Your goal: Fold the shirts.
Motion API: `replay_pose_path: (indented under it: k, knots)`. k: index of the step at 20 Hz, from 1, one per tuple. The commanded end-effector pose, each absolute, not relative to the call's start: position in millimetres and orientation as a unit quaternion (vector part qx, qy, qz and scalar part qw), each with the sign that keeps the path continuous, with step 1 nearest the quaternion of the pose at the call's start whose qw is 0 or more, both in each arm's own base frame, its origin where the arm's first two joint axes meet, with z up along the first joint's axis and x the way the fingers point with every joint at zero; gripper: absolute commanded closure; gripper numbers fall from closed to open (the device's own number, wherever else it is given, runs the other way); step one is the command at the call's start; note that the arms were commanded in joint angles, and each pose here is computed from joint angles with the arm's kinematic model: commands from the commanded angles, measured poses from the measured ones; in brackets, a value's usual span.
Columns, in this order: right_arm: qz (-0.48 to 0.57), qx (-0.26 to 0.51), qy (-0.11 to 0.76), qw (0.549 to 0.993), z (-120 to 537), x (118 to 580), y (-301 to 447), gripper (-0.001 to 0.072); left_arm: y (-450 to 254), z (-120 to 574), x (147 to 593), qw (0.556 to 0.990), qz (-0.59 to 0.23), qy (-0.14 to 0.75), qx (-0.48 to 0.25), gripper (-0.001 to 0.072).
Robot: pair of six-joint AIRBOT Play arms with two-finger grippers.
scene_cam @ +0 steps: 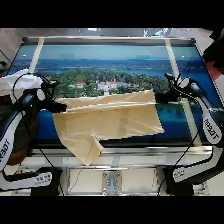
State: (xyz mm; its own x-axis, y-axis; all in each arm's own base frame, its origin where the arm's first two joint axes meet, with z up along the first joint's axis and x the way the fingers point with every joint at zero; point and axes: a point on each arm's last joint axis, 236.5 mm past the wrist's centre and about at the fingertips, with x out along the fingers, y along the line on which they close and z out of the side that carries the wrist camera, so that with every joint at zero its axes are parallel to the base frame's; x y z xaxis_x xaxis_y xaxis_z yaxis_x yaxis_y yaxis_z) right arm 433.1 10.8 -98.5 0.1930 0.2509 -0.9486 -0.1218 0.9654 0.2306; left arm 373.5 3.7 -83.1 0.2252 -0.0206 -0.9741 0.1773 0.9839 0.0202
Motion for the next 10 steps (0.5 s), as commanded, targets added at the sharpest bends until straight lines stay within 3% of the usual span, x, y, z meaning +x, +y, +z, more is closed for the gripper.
replay_pose_path:
  k: [1, 5, 6, 7, 8, 9, 10]
  knots:
    - [0.141, 0.048, 0.639, 0.755, -112.4, 422.5, 32.5, 0.0702, 0.8, -90.8, 365.9, 0.772, -0.067, 0.629, 0.062, 0.0698]
    - [0.154, 0.039, 0.629, 0.761, -93.4, 427.5, 40.9, 0.0701, 0.7, -90.9, 365.8, 0.772, -0.065, 0.629, 0.059, 0.0697]
    - [0.157, 0.038, 0.631, 0.759, -86.9, 426.2, 41.0, 0.0673, 0.6, -90.7, 365.9, 0.773, -0.057, 0.63, 0.049, 0.0694]
    - [0.162, 0.038, 0.634, 0.756, -76.5, 424.3, 41.5, 0.0525, 0.6, -88.4, 367.1, 0.776, -0.048, 0.628, 0.038, 0.0598]
    - [0.167, 0.038, 0.63, 0.757, -59.3, 424.8, 42.2, 0.0386, 0.0, -79.5, 371.5, 0.784, -0.047, 0.619, 0.036, 0.0288]
    - [0.174, 0.033, 0.625, 0.761, -37.3, 424.5, 43.0, 0.0384, -3.7, -59.8, 379.5, 0.801, -0.046, 0.597, 0.023, 0.0135]
    - [0.176, 0.021, 0.614, 0.769, -7.6, 424.1, 38.3, 0.0384, -5.5, -31.0, 387.8, 0.823, -0.045, 0.565, 0.011, 0.0137]
